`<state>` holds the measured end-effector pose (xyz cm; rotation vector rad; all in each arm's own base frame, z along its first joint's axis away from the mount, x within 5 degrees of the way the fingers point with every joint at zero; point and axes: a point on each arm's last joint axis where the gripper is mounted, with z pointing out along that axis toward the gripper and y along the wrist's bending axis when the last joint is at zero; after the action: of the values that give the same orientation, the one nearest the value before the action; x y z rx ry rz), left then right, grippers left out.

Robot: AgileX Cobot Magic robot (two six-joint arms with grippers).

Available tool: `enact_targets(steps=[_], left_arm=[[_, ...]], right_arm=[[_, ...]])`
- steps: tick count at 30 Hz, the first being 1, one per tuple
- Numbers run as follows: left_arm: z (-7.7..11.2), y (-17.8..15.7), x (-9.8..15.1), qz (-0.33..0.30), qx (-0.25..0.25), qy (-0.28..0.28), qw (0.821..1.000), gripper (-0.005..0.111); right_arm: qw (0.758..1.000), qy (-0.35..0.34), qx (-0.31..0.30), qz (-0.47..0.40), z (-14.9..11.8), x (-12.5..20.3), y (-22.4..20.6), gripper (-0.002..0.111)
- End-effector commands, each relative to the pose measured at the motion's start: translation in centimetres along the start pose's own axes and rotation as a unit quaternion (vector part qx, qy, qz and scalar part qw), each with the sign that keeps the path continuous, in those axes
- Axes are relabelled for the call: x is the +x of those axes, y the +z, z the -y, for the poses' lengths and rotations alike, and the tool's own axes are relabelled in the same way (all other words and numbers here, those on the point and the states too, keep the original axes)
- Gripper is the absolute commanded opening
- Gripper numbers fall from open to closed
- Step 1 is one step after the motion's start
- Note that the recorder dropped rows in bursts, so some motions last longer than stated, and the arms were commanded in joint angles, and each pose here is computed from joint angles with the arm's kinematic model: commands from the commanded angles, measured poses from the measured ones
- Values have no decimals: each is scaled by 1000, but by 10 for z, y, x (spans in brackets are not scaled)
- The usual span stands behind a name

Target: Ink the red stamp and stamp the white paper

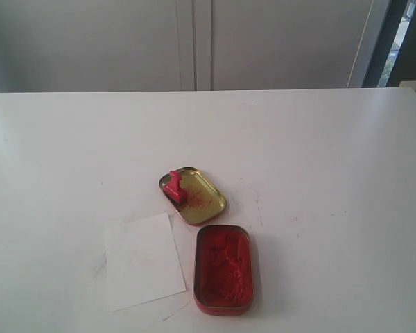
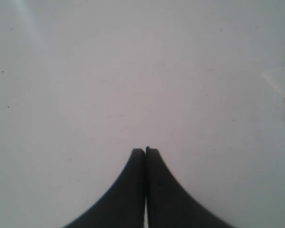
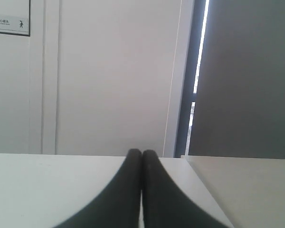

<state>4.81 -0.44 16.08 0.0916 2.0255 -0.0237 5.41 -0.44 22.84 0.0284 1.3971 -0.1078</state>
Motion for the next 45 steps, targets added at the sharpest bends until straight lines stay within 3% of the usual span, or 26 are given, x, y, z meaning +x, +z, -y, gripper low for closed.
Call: enact_targets(steps=[1,9,17,32,45], left_arm=[[0,1,3,-4,0,-2,1000,0],[0,1,3,-4,0,-2,1000,0],[0,1,3,-4,0,-2,1000,0],[0,1,3,-4,0,-2,1000,0],[0,1,3,-4,0,-2,1000,0]], right_arm=[[1000,3,4,-8,2,-19,-2,0],[999,12,10,-30,4,-57,-4,0],[995,19,10,-101,6,-83,22,0],[949,56,4,-310,4,-91,97,0],[948,55,5,-313,5,-90,127,0]])
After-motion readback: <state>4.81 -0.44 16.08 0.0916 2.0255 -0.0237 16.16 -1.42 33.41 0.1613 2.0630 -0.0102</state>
